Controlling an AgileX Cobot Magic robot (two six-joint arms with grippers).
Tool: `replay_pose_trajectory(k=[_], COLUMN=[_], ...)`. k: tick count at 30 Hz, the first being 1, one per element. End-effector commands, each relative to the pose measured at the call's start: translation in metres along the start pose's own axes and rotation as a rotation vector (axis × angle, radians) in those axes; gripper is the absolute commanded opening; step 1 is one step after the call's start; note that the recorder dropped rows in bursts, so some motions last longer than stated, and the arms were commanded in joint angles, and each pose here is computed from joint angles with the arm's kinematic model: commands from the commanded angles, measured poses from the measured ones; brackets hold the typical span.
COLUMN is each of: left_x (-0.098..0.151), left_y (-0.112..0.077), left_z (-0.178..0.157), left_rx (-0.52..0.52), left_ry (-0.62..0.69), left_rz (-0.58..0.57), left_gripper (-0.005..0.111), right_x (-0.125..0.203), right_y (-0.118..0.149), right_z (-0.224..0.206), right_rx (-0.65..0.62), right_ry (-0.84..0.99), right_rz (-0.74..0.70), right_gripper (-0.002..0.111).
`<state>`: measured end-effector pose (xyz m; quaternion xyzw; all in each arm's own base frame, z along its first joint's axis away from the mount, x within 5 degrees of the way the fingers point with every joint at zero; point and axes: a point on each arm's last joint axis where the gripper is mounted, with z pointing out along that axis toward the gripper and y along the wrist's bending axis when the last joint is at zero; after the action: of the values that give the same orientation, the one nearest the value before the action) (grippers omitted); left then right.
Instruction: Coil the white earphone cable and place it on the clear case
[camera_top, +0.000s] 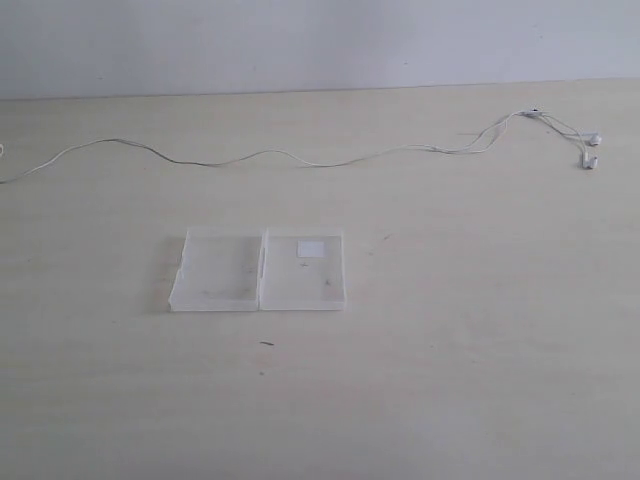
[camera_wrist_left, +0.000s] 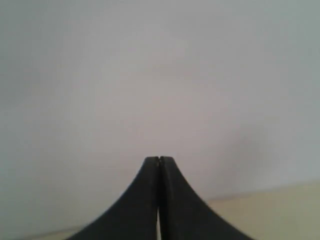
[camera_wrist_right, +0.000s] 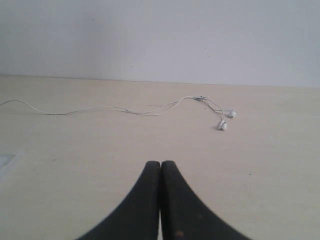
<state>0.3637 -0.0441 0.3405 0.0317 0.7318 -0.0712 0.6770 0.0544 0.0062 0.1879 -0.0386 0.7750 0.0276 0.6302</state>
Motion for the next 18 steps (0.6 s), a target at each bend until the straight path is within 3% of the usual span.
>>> replay_pose_trajectory(k=[1,6,9,13,18], left_x=[0.028,0.038,0.045,0.051,0.074], left_y=[-0.009,-0.038,-0.081,-0.115,-0.123], left_z=[0.058,0.09,0.104,0.114,0.126], left_rx=[-0.021,0.036,0.226,0.316,0.397], left_ry=[0.338,0.567,0.591,0.613,0.742], left_rz=[0.206,0.474,0.683,0.786,0.857], left_gripper=[0.0,0.0,0.0,0.0,0.0], right_x=[0.001,0.001,0.001,0.001,0.001], right_y=[0.0,0.0,0.0,0.0,0.0], right_z=[0.0,0.0,0.0,0.0,0.0], right_rx=[0.007,0.007,0.007,0.007,0.007], right_ry=[-0.008,-0.008,-0.008,-0.008,-0.008], right_rz=[-0.002,-0.002,-0.002,-0.002,-0.002], right_gripper=[0.0,0.0,0.0,0.0,0.0])
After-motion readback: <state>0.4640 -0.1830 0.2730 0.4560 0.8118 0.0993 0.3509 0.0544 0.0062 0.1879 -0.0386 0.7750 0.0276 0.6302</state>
